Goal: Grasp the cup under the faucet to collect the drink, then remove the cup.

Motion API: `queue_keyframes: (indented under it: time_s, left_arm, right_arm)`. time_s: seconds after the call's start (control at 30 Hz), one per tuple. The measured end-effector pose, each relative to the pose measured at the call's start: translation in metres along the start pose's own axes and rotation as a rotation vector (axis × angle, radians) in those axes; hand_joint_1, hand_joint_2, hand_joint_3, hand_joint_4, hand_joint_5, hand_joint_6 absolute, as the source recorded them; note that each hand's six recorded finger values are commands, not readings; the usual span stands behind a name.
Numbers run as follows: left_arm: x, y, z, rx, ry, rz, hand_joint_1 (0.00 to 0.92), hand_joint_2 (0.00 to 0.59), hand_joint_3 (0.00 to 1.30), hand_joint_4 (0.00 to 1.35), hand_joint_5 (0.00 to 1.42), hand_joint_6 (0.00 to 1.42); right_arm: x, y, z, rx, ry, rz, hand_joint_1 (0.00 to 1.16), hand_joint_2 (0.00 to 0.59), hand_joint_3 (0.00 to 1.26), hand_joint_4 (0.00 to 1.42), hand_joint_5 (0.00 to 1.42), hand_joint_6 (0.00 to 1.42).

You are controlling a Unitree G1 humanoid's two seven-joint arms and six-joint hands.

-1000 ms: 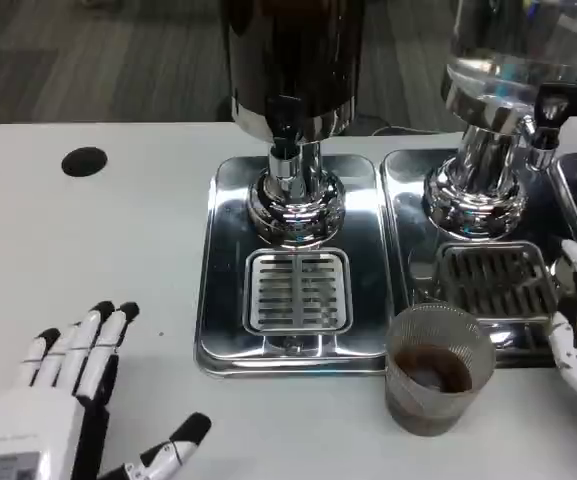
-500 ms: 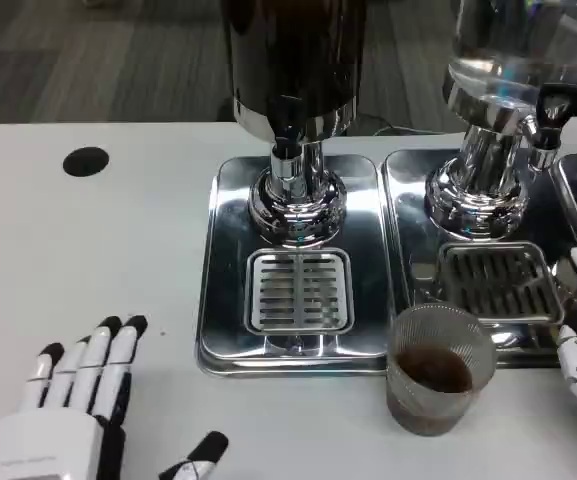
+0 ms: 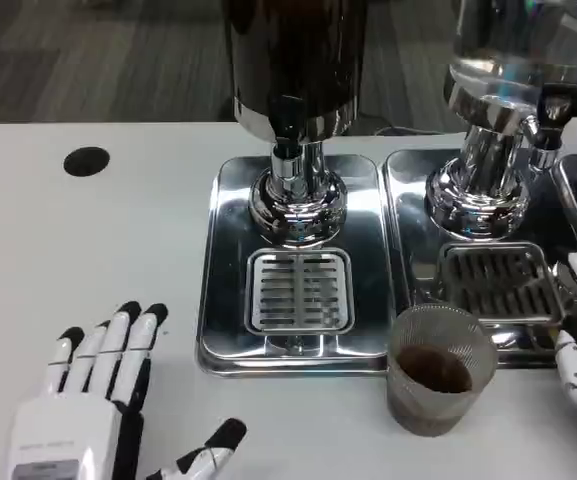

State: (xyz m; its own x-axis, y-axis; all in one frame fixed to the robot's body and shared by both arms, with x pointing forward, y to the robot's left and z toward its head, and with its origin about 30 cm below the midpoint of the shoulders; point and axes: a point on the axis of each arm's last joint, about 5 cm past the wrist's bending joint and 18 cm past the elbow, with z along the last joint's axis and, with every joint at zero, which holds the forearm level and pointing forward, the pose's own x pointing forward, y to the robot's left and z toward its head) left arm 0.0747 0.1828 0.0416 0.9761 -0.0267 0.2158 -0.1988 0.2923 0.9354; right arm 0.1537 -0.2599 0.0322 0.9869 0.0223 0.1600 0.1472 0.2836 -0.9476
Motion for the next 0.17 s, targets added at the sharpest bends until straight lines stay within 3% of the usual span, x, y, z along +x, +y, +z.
queue_keyframes:
  time_s: [0.17]
  left_arm:
    - [0.0033,-0.0019,0.0008,-0.003,-0.007,0.001,0.000,0.142,0.13,0.00,0.14,0.09]
  right_arm:
    - [-0.0053,0.0020,-0.0021,-0.003,0.014,0.009,0.00,0.586,0.09,0.00,0.00,0.00]
